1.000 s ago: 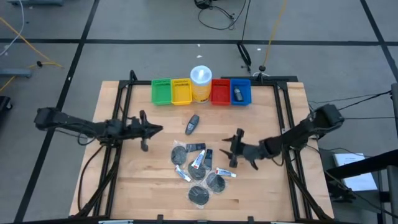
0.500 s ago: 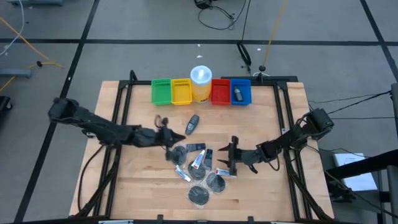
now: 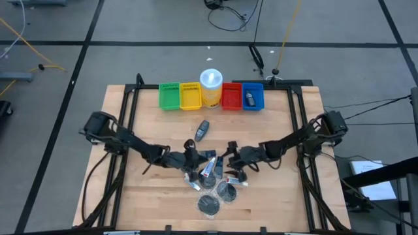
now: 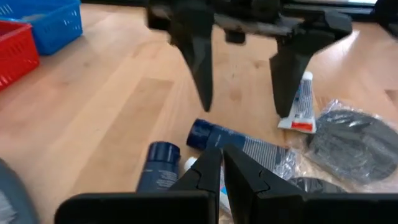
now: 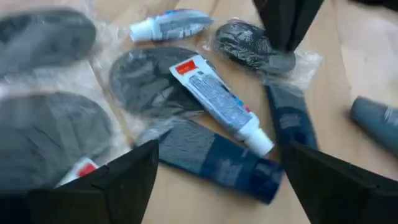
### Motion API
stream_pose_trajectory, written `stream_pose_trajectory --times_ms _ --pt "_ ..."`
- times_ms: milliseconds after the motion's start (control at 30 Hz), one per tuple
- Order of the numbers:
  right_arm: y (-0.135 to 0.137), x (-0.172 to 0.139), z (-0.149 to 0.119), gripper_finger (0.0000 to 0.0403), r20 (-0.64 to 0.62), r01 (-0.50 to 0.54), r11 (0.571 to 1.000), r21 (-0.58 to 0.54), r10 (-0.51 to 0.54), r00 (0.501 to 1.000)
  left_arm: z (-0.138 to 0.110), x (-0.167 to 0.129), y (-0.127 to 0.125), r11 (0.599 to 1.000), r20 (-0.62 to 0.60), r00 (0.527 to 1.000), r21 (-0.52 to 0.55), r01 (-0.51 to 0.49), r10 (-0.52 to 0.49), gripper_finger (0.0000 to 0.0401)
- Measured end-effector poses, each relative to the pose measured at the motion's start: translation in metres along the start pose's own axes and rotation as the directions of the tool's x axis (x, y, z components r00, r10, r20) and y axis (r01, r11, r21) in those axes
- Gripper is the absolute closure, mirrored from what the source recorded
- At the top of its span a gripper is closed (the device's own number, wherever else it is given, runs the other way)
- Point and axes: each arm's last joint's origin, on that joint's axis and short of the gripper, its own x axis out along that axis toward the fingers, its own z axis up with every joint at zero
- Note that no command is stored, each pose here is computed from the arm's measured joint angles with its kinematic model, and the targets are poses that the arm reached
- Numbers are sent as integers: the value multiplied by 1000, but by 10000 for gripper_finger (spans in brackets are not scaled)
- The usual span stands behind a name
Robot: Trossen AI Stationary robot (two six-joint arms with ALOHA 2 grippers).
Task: Pick & Place Travel size toiletries
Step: Put the dark blue shave cream into the red basket
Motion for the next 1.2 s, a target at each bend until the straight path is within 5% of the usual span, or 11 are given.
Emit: stream_pose_trajectory --times_ms 233,500,1000,1200 --pt "-12 29 -12 75 -56 -128 988 -81 123 991 1 2 -1 1000 30 1000 -10 6 -5 380" --pt "-5 30 -17 117 -109 -158 984 -81 149 983 1 2 -1 1000 31 999 -11 6 -5 380" --pt "-4 1 -13 281 -315 0 989 148 47 948 0 2 0 1000 24 1000 -13 4 -4 380" --pt "-16 -9 -13 330 -383 325 915 238 -219 897 0 2 0 1000 21 1000 -12 3 -3 380"
